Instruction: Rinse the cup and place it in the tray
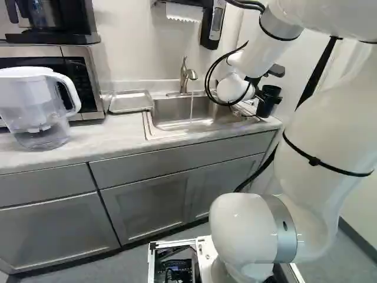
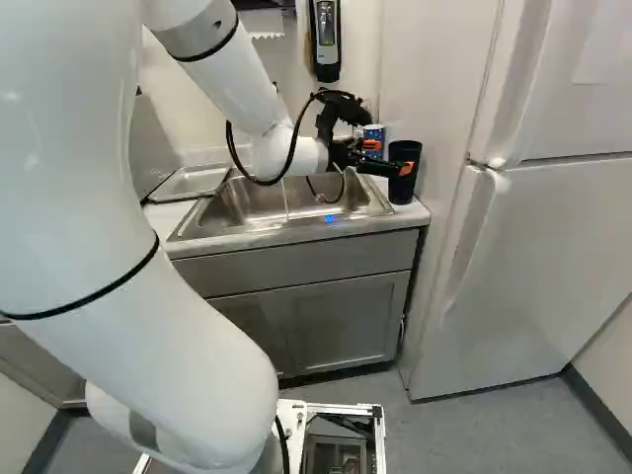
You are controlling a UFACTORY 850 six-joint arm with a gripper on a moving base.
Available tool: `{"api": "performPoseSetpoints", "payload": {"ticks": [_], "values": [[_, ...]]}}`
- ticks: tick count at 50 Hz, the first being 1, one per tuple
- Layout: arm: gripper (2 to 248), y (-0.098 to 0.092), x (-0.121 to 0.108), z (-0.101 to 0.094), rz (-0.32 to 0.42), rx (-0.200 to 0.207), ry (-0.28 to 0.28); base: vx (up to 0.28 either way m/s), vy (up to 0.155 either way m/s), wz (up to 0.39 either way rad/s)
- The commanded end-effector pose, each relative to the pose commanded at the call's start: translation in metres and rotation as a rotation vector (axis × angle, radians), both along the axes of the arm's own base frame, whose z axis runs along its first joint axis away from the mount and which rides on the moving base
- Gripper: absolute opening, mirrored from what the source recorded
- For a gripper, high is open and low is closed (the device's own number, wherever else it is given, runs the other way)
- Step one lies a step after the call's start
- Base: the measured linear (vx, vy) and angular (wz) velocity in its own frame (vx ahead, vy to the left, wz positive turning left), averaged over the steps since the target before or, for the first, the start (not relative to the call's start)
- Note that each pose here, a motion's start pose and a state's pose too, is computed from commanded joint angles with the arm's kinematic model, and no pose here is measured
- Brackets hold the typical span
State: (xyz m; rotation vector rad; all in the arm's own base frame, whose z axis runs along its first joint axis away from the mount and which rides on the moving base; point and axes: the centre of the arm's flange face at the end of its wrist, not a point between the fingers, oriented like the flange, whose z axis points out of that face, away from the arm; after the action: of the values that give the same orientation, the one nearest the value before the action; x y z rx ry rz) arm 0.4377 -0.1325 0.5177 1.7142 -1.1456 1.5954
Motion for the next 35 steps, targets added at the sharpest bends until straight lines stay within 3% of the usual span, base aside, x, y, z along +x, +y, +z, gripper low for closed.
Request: {"api": "performPoseSetpoints", "payload": {"ticks": [25, 35], "values": [[247, 0.0, 0.0, 0.0, -0.005, 0.015, -0.025, 0.0, 0.0, 0.0], [247, 0.0, 0.0, 0.0, 0.006, -0.02, 0.032, 0.0, 0.0, 0.0]]}}
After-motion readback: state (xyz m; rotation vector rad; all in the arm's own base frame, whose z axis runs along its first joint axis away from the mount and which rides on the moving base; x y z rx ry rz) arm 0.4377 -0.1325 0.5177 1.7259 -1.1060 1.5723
